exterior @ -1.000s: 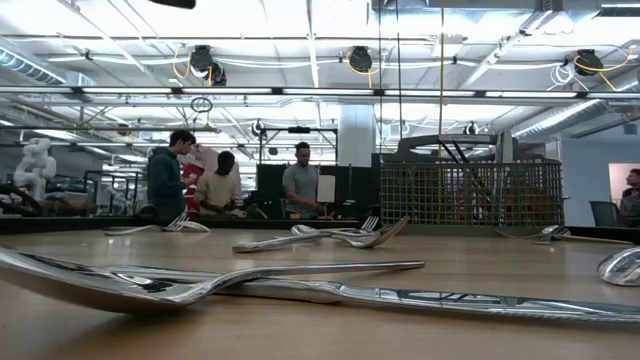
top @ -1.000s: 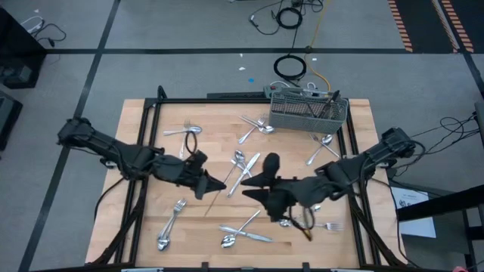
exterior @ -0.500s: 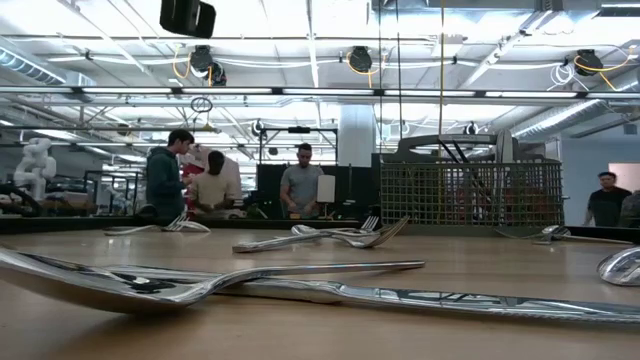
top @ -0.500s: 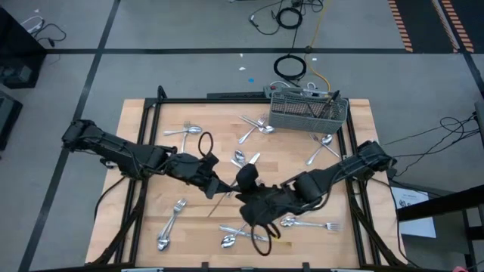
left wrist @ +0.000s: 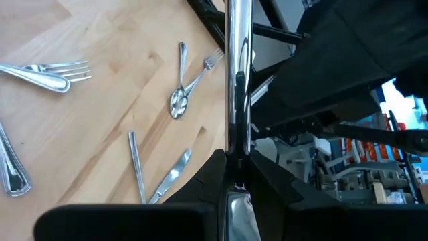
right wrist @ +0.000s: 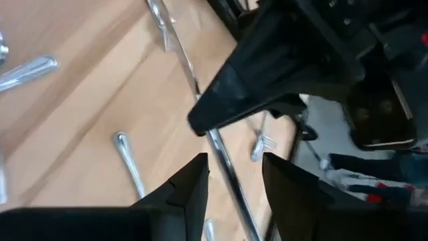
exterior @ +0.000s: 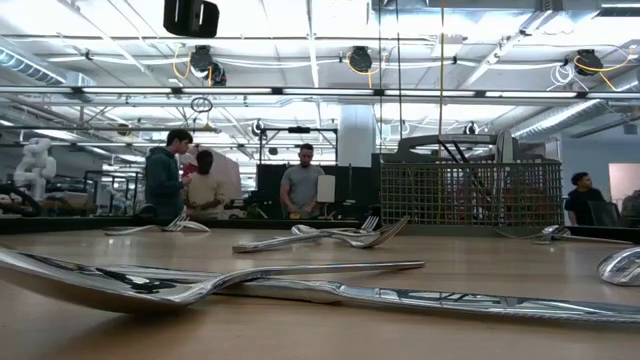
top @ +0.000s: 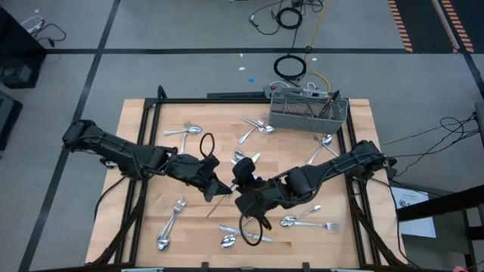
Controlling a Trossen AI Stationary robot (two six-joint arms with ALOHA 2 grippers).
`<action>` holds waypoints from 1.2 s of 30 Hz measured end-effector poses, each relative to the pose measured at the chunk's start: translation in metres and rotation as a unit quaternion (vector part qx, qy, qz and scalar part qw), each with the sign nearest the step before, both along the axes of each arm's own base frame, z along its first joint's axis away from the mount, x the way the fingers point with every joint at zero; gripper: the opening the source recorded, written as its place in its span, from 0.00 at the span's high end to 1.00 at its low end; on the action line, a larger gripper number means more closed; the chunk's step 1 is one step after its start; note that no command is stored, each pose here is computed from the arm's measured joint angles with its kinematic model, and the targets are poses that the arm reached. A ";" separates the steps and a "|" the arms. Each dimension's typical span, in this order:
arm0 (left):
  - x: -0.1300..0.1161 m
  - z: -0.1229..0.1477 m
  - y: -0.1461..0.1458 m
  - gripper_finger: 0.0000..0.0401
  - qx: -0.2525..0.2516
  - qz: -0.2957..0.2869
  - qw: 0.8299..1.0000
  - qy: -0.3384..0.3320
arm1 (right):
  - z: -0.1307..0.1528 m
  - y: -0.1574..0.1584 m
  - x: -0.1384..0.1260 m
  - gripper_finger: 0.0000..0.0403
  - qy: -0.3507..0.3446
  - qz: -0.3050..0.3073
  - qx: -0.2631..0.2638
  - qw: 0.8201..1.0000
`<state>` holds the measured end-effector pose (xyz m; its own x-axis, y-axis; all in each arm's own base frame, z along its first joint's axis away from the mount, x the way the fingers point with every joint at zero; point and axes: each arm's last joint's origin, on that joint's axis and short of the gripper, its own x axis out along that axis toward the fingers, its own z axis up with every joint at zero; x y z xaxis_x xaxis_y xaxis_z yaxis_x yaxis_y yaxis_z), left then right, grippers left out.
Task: Sort silverware
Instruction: Put the silver table knife into the gray utensil holder
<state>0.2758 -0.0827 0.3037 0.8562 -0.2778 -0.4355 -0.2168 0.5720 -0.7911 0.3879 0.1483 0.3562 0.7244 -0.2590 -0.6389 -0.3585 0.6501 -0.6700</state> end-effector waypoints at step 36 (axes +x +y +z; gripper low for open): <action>-0.002 -0.002 0.004 0.68 0.071 -0.012 0.997 -0.003 | -0.022 0.009 0.007 0.99 0.041 -0.014 0.101 0.994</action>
